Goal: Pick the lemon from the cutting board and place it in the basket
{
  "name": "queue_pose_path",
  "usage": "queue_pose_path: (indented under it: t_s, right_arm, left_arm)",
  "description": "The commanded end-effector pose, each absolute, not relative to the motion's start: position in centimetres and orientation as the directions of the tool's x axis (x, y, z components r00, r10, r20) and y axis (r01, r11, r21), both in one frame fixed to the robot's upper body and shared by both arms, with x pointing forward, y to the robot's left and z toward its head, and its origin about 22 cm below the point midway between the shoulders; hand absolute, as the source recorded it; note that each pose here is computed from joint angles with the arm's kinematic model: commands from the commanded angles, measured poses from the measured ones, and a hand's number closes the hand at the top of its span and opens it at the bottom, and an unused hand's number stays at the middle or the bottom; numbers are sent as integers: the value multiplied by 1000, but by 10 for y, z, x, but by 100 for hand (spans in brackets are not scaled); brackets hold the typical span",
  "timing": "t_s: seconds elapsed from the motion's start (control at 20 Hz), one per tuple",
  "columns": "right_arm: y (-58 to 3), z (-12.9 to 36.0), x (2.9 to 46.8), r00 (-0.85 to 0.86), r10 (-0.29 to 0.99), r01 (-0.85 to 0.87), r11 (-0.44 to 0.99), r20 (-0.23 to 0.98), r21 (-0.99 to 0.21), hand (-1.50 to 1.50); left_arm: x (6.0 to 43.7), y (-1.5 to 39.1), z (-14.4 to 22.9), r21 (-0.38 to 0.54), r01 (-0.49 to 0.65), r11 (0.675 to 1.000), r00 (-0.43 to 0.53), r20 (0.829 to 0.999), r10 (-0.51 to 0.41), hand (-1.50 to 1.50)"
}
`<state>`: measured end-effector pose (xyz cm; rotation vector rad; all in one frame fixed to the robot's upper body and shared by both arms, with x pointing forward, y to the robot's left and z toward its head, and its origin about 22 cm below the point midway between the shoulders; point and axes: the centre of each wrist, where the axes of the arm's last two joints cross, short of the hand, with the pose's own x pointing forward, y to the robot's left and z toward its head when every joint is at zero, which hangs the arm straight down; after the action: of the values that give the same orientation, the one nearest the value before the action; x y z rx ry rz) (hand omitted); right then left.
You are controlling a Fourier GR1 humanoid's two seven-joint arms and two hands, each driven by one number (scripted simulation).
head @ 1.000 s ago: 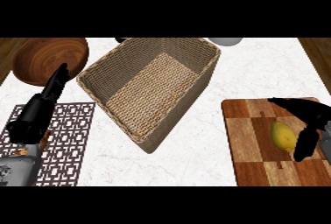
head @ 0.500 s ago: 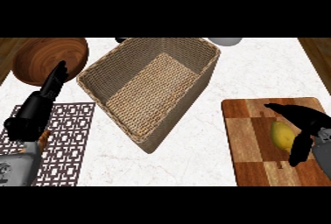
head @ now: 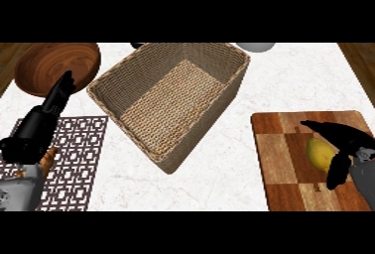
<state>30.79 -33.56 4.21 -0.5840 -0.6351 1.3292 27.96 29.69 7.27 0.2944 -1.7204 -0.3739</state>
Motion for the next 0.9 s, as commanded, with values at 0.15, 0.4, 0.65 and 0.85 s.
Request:
queue_pose_path:
  t_s: [0.15,0.4,0.65,0.85]
  right_arm:
    - [-351,14,307,141,985,-698,169,98,-696,150]
    - [-352,5,303,114,986,-691,167,122,-704,150]
    - [-349,12,319,66,992,-658,124,107,-742,150]
    - [-321,-10,303,134,988,-594,138,71,-793,150]
  left_arm:
    - [290,303,70,404,25,914,-169,903,-395,0]
    - [293,295,93,401,-1,916,-192,899,-393,0]
    - [280,282,74,396,28,918,-182,905,-384,0]
    - [277,287,79,403,14,915,-169,903,-395,0]
